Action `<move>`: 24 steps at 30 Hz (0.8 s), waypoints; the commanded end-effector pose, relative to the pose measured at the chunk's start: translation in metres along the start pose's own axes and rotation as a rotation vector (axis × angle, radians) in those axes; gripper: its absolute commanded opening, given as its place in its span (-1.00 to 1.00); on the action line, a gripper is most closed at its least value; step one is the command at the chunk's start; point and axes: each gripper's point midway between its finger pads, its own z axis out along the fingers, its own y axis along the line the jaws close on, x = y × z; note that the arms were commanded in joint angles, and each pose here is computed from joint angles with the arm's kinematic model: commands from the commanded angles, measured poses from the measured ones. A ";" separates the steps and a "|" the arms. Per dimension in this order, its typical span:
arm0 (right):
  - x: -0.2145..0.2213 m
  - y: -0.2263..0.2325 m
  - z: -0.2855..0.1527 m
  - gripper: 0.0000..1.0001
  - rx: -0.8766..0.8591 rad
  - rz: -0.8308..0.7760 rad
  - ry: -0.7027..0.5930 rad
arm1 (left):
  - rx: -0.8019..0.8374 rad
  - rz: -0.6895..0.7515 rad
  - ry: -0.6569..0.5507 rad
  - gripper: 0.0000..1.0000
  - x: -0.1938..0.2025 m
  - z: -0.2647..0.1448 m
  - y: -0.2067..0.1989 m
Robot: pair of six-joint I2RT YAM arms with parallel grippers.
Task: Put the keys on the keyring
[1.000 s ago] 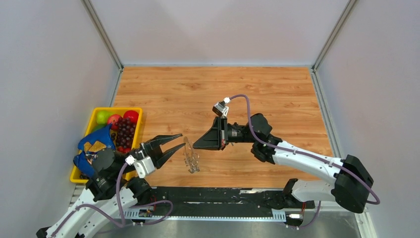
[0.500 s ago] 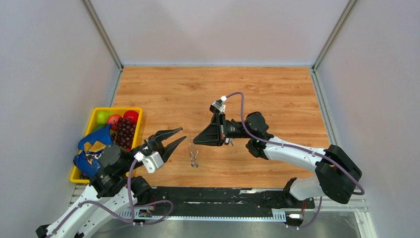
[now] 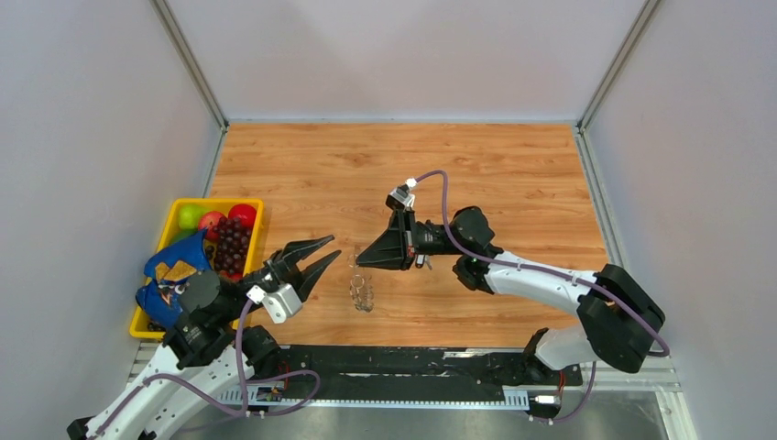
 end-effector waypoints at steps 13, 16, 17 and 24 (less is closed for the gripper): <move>-0.004 0.044 0.013 -1.00 -0.124 -0.078 0.033 | 0.046 -0.008 -0.011 -0.21 0.000 0.001 -0.009; -0.006 0.043 0.014 -1.00 -0.123 -0.076 0.032 | 0.045 -0.007 -0.018 -0.21 -0.002 0.001 -0.009; -0.006 0.043 0.014 -1.00 -0.124 -0.075 0.032 | 0.046 -0.007 -0.022 -0.21 -0.003 0.001 -0.009; -0.008 0.040 0.016 -1.00 -0.123 -0.064 0.035 | 0.052 -0.010 -0.055 -0.21 -0.012 0.001 -0.009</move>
